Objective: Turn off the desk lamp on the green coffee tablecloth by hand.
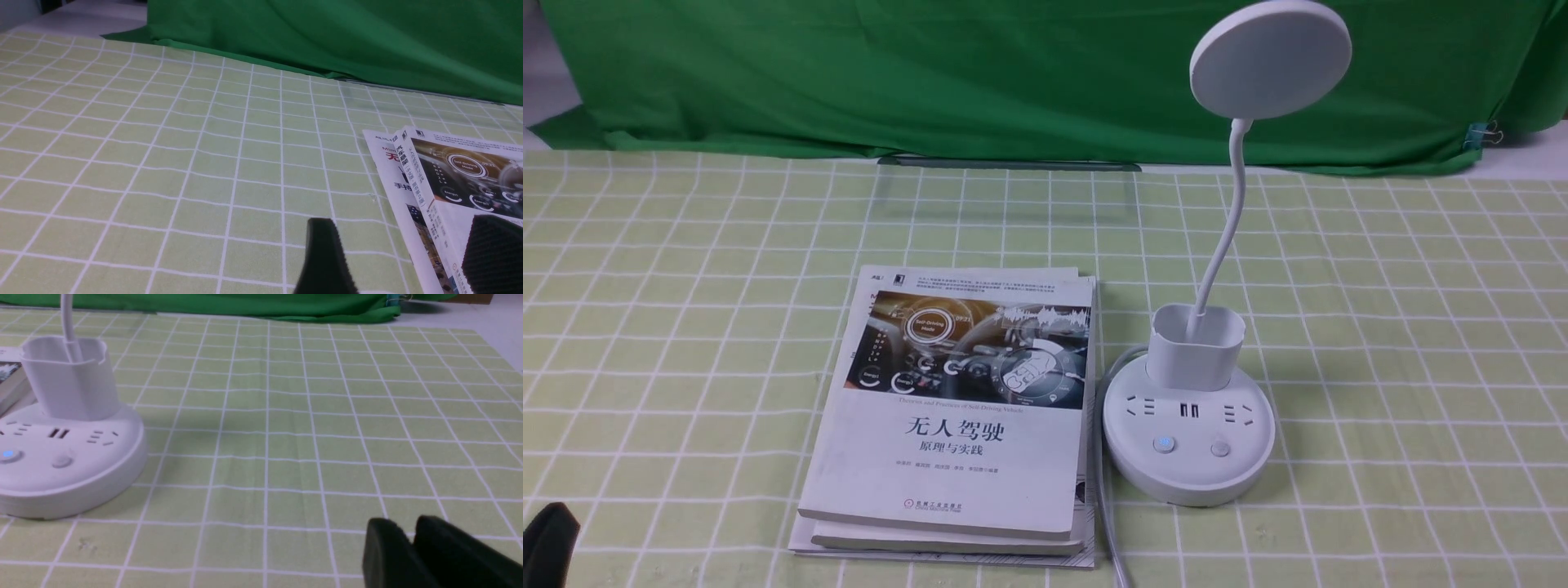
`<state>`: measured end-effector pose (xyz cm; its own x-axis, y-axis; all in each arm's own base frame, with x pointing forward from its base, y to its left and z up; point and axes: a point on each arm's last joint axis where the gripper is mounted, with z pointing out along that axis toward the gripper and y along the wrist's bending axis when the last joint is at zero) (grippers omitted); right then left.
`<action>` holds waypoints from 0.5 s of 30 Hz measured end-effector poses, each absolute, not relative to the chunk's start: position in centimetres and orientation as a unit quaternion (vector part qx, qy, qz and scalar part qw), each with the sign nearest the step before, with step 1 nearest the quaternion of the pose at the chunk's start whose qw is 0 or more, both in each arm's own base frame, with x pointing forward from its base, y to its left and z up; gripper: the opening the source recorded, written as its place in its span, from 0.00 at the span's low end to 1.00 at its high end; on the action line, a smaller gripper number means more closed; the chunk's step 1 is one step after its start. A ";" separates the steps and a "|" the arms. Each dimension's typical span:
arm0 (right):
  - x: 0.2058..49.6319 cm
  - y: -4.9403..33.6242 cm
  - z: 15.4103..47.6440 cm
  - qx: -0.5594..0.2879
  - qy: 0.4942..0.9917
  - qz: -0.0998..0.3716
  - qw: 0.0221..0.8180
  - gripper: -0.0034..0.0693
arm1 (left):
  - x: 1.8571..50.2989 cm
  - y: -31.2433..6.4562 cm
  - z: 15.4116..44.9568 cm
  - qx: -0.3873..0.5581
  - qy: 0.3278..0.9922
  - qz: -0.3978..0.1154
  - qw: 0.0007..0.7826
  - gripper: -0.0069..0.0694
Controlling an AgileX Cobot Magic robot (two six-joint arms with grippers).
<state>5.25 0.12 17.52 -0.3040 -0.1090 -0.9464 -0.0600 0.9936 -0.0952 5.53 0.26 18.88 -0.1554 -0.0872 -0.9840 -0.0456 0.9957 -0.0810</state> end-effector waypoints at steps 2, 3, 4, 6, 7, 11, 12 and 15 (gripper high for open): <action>5.3 0.1 17.5 -0.052 0.807 -0.021 0.588 0.30 | 5.5 0.3 18.9 -0.044 0.760 -0.016 0.648 0.63; 5.3 0.1 17.5 -0.052 0.807 -0.021 0.588 0.30 | 5.5 0.3 18.9 -0.044 0.760 -0.016 0.648 0.63; 5.3 0.1 17.5 -0.052 0.807 -0.021 0.588 0.30 | 5.5 0.3 18.9 -0.044 0.760 -0.016 0.648 0.63; 5.3 0.1 17.5 -0.052 0.807 -0.021 0.588 0.31 | 5.5 0.3 18.9 -0.044 0.760 -0.016 0.648 0.63; 5.3 0.1 17.5 -0.052 0.807 -0.021 0.588 0.31 | 5.5 0.3 18.9 -0.044 0.760 -0.016 0.648 0.63; 5.3 0.1 17.5 -0.052 0.807 -0.021 0.588 0.31 | 5.5 0.3 18.9 -0.044 0.760 -0.016 0.648 0.63; 5.3 0.1 17.5 -0.052 0.807 -0.021 0.588 0.31 | 5.5 0.3 18.9 -0.044 0.760 -0.016 0.648 0.63; 5.3 0.1 17.5 -0.053 0.807 -0.021 0.588 0.32 | 5.5 0.3 18.9 -0.044 0.760 -0.016 0.648 0.63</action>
